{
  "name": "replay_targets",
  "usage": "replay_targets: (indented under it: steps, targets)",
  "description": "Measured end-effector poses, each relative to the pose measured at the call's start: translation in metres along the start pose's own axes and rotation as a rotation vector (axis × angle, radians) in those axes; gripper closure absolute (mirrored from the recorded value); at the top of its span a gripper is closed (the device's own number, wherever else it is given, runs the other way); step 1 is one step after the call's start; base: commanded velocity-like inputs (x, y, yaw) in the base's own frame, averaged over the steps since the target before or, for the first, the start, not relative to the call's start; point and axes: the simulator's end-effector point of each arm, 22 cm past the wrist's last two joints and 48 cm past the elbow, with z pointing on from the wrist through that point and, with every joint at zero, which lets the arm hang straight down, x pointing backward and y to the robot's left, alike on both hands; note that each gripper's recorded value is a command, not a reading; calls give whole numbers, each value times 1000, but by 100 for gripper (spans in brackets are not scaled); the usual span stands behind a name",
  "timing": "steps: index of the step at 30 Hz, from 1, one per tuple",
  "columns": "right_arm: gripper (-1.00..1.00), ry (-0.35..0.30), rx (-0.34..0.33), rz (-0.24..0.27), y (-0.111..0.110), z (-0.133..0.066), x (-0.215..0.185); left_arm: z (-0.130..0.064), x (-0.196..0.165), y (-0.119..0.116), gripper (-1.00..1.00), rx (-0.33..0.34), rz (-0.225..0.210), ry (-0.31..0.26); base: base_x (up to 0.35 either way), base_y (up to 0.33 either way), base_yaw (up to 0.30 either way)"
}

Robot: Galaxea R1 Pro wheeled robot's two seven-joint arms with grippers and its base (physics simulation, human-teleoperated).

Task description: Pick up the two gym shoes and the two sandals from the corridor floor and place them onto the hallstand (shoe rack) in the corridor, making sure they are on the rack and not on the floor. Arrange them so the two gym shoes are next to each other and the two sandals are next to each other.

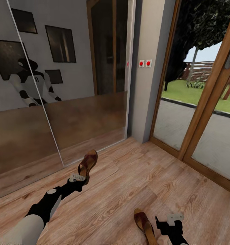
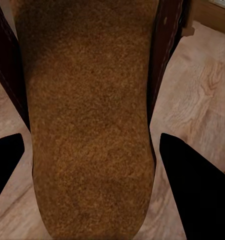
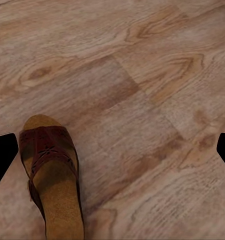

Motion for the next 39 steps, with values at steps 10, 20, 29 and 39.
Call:
replay_targets:
  steps: [10, 20, 29, 39]
  targets:
    - [-100, 82, -29, 6, 6, 22, 10, 12, -21, -10, 100, 16, 58, 16, 0, 0, 65]
    - [-100, 101, -32, 5, 9, 34, 35, 22, 6, -10, 100, 20, 57, 27, 0, 0, 74]
    - [-100, 149, -35, -1, 9, 39, 61, 36, 39, -17, 100, 48, 62, 84, 0, 0, 38]
    - [-100, 188, -120, -7, 23, 43, 82, 48, 74, -17, 100, 58, 41, 136, 0, 0, 2]
